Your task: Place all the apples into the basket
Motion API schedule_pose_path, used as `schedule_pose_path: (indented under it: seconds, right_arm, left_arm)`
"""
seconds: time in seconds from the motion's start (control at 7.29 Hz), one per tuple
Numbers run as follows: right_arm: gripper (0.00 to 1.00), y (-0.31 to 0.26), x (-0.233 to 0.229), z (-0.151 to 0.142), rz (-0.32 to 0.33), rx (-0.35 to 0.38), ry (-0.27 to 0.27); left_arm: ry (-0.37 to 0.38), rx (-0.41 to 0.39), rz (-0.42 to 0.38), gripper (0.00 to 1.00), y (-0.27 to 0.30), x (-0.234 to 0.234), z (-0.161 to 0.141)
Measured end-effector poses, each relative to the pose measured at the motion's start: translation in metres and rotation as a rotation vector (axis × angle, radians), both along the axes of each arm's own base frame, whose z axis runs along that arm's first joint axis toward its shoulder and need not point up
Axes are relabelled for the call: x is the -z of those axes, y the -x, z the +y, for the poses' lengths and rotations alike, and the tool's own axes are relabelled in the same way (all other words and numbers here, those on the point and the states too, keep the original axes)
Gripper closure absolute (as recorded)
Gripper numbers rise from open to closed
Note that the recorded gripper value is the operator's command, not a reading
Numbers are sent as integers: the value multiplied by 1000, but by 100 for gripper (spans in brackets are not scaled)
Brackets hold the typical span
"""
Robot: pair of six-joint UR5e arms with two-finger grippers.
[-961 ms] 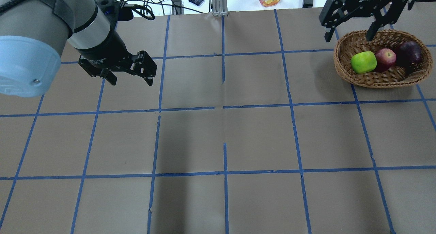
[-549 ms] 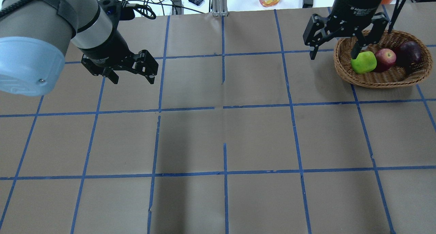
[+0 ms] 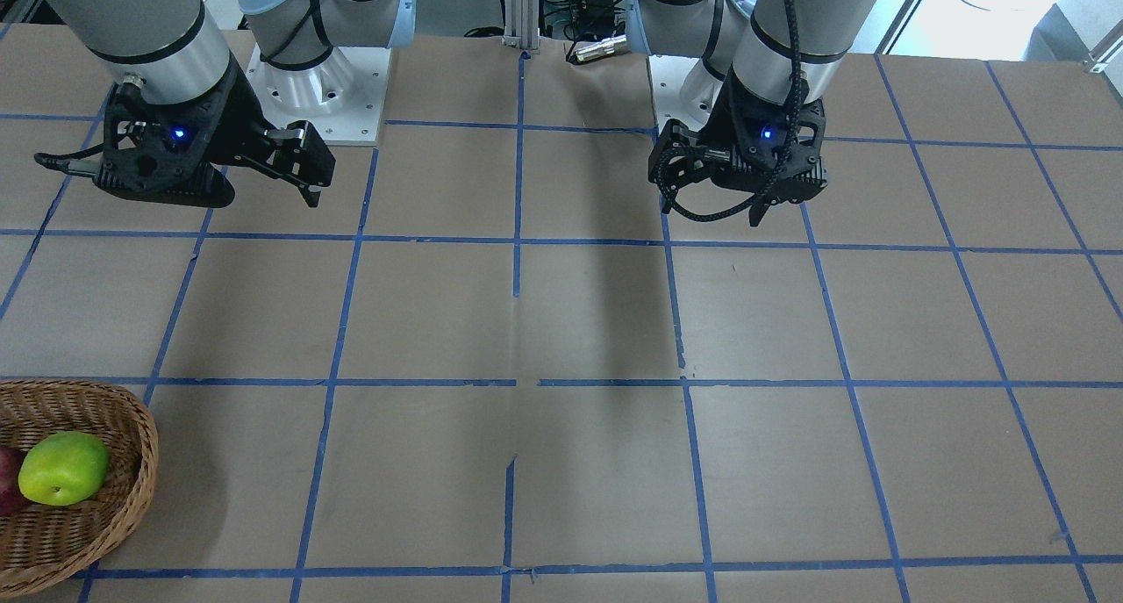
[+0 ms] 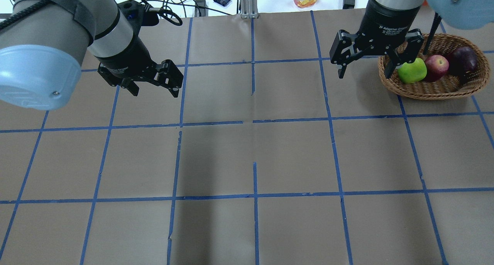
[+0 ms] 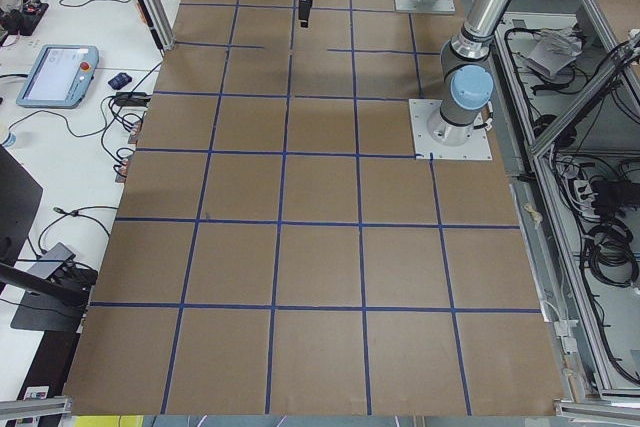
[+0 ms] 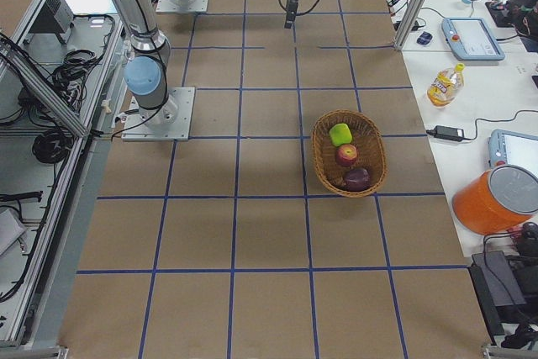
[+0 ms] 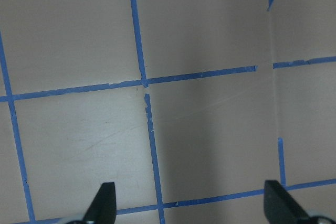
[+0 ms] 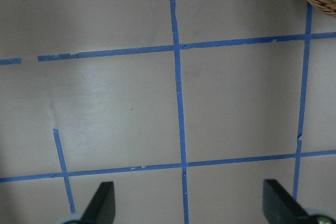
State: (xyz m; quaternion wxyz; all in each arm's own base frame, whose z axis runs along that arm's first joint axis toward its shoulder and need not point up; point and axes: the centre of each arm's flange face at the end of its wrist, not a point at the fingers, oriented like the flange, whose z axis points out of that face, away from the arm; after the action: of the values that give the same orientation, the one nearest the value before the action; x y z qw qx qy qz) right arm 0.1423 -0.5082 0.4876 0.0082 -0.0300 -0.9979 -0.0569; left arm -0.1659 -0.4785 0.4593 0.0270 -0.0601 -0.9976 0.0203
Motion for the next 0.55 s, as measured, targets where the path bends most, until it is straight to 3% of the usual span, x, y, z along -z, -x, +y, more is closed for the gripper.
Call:
schedule_pose_path:
  seconds: [0.55]
  right_arm:
    - [0,5,-4,4,-28,-20,22]
  left_arm:
    - [-8,17,3,17,4,4,4]
